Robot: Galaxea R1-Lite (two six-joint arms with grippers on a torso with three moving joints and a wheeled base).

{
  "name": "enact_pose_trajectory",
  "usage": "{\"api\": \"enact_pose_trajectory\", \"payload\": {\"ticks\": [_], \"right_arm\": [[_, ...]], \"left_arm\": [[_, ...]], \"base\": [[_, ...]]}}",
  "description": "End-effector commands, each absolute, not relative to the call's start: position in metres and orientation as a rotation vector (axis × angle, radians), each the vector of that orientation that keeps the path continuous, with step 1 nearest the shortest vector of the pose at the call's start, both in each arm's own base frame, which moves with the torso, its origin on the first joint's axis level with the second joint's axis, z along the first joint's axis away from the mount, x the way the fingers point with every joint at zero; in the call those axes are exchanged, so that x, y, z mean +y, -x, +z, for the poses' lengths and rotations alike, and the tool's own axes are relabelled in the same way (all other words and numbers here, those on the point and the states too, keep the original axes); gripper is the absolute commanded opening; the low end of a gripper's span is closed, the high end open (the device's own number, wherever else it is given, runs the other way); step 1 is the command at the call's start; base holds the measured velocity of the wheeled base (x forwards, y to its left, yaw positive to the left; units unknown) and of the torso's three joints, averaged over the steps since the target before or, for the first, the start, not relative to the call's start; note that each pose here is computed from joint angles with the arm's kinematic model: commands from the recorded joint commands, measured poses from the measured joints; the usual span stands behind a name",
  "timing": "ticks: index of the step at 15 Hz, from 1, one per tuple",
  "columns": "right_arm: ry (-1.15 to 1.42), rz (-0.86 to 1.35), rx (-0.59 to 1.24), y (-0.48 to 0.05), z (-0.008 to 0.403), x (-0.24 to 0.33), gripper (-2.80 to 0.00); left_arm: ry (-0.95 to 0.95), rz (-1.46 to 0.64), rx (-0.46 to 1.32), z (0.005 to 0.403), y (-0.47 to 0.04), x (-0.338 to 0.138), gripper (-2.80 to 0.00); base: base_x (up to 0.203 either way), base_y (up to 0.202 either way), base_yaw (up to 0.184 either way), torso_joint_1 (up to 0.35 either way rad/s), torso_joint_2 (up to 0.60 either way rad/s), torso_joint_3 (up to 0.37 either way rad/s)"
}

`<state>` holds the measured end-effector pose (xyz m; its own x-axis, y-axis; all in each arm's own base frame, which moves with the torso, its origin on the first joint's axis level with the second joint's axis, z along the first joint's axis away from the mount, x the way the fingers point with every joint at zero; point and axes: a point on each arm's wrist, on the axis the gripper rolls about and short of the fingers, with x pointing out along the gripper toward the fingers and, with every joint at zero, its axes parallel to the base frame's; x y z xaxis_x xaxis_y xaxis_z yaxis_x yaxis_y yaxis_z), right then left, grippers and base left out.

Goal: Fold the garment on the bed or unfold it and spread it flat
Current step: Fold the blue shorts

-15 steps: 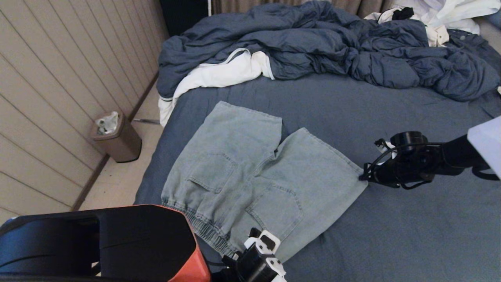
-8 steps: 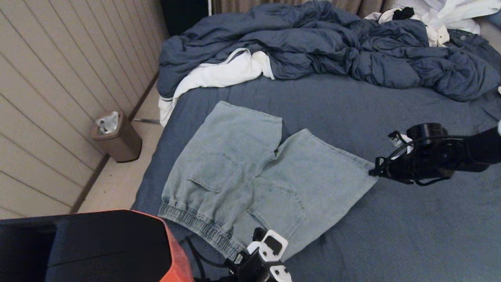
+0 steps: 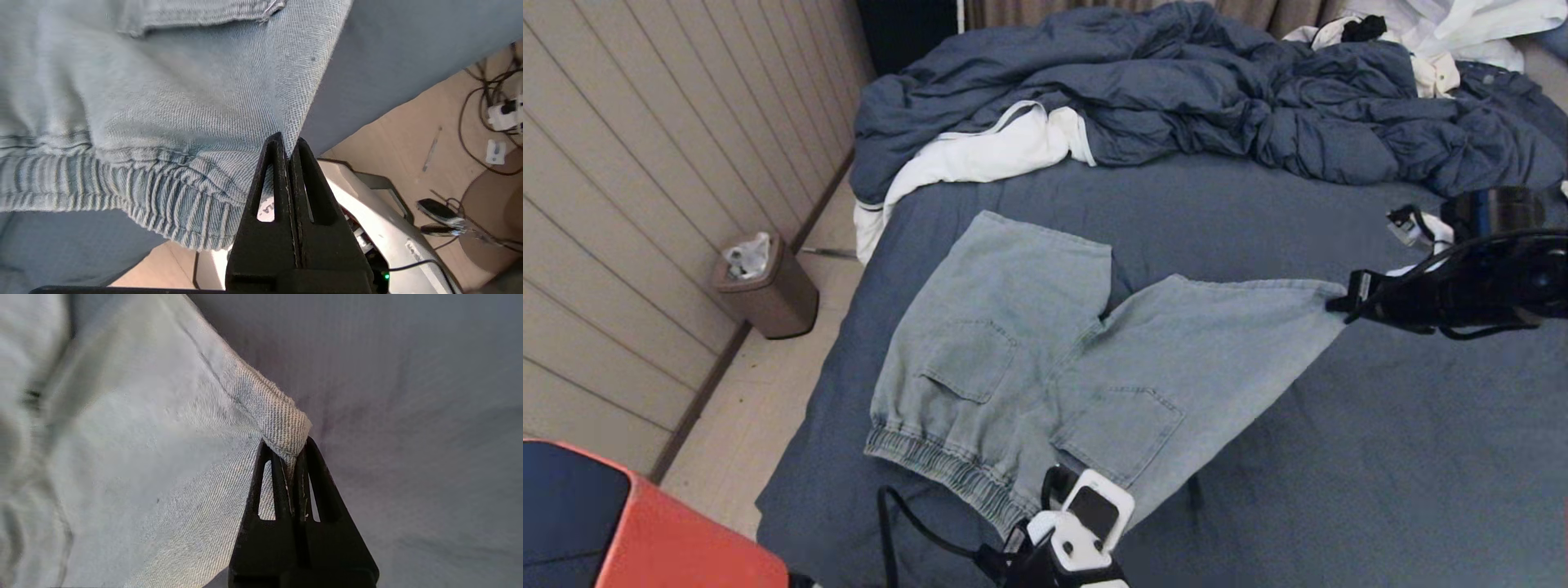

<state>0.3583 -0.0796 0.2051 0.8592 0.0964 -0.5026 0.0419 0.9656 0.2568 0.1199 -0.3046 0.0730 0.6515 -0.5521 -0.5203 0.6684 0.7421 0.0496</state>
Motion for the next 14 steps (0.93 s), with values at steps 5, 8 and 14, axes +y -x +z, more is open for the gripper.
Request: {"api": "enact_pose_trajectory", "payload": {"ticks": [5,8,14], "right_arm": [[-0.223,0.051,0.365,-0.33,0.266,-0.069,-2.8],[-0.215,0.053,0.339,-0.315,0.284,-0.066,-2.8],[-0.209,0.028,0.32,-0.282,0.299,-0.068,-2.8]], "left_arm": [[-0.15,-0.689,0.395,0.126,-0.112,-0.298,-2.8],[-0.162,-0.686,0.41,0.133,-0.109,-0.293,-2.8],[-0.188,-0.753,0.413,0.135,-0.086,-0.298,-2.8]], "base": [[0.0,0.0,0.0,0.0,0.0,0.0],[0.0,0.0,0.0,0.0,0.0,0.0],[0.0,0.0,0.0,0.0,0.0,0.0]]}}
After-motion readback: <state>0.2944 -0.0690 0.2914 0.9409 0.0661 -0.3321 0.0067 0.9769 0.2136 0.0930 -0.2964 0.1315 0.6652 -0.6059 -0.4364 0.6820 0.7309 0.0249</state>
